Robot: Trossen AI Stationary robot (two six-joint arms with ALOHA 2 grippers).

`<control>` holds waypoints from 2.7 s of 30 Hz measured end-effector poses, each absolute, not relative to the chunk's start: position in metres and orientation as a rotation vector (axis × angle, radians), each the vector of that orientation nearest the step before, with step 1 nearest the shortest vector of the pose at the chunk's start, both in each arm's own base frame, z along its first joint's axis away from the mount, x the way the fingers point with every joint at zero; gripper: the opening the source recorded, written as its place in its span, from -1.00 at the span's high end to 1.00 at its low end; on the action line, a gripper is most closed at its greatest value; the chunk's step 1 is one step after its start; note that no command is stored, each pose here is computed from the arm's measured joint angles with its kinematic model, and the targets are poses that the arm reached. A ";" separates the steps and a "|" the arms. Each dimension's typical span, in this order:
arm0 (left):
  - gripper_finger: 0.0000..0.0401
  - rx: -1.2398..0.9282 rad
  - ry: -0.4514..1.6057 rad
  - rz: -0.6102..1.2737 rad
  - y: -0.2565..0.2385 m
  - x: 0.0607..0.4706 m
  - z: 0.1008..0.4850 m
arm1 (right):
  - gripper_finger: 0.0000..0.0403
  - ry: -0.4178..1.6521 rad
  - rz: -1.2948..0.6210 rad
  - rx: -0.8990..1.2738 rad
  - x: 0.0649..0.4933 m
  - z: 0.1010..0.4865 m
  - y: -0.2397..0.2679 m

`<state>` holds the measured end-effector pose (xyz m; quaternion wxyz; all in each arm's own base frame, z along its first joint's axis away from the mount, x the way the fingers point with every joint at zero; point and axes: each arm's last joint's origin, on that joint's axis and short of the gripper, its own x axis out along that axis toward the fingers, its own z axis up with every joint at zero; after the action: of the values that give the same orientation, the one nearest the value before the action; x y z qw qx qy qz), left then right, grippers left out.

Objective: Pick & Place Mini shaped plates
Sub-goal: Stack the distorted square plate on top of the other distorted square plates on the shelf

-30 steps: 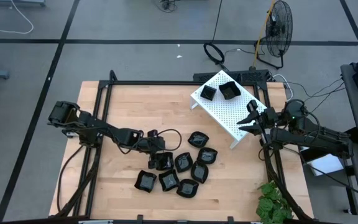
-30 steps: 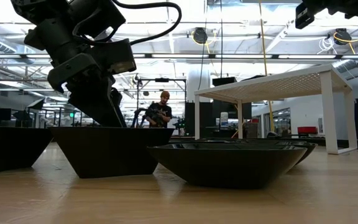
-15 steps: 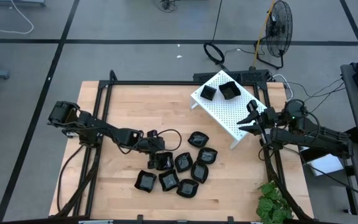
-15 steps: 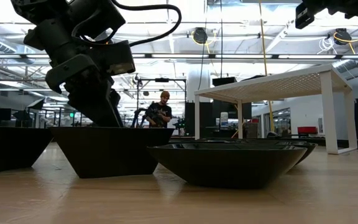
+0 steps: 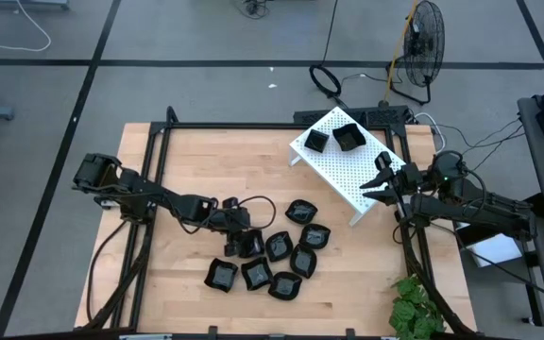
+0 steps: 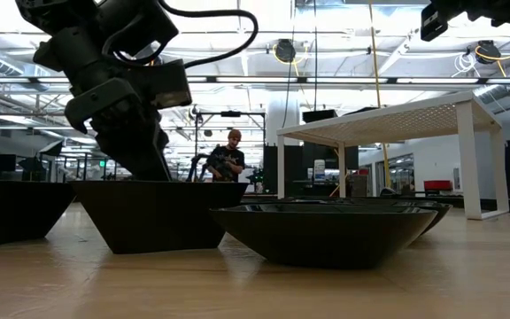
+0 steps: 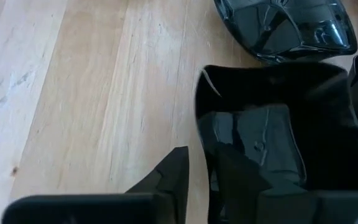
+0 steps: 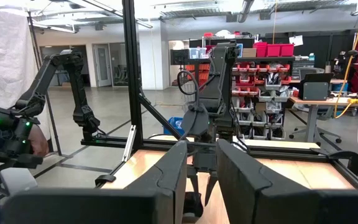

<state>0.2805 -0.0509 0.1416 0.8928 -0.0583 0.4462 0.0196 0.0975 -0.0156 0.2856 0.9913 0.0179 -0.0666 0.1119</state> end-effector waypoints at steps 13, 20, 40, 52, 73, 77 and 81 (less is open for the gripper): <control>0.63 -0.164 0.951 0.069 -0.050 0.278 0.139 | 0.64 -0.134 0.225 0.036 0.097 0.286 -0.016; 0.67 -0.168 0.948 0.082 -0.050 0.278 0.139 | 0.64 -0.134 0.225 0.036 0.097 0.286 -0.016; 0.98 0.172 0.691 0.257 -0.035 0.265 0.197 | 0.64 -0.134 0.225 0.036 0.097 0.286 -0.016; 0.98 0.542 0.352 0.712 -0.010 0.257 0.269 | 0.64 -0.138 0.225 0.038 0.097 0.286 -0.016; 0.98 0.687 0.366 0.820 0.037 0.257 0.280 | 0.64 -0.296 0.167 0.090 0.098 0.302 -0.018; 0.97 0.731 0.377 0.777 0.040 0.259 0.278 | 0.64 -0.272 0.149 0.050 0.103 0.300 -0.020; 0.97 0.765 0.395 0.773 0.042 0.259 0.278 | 0.64 -0.254 0.025 0.006 0.120 0.296 -0.028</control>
<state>0.2593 0.0424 0.2780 0.8372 0.3617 0.1865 0.3653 0.1197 -0.0281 0.2965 0.9918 0.0028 -0.1268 0.0124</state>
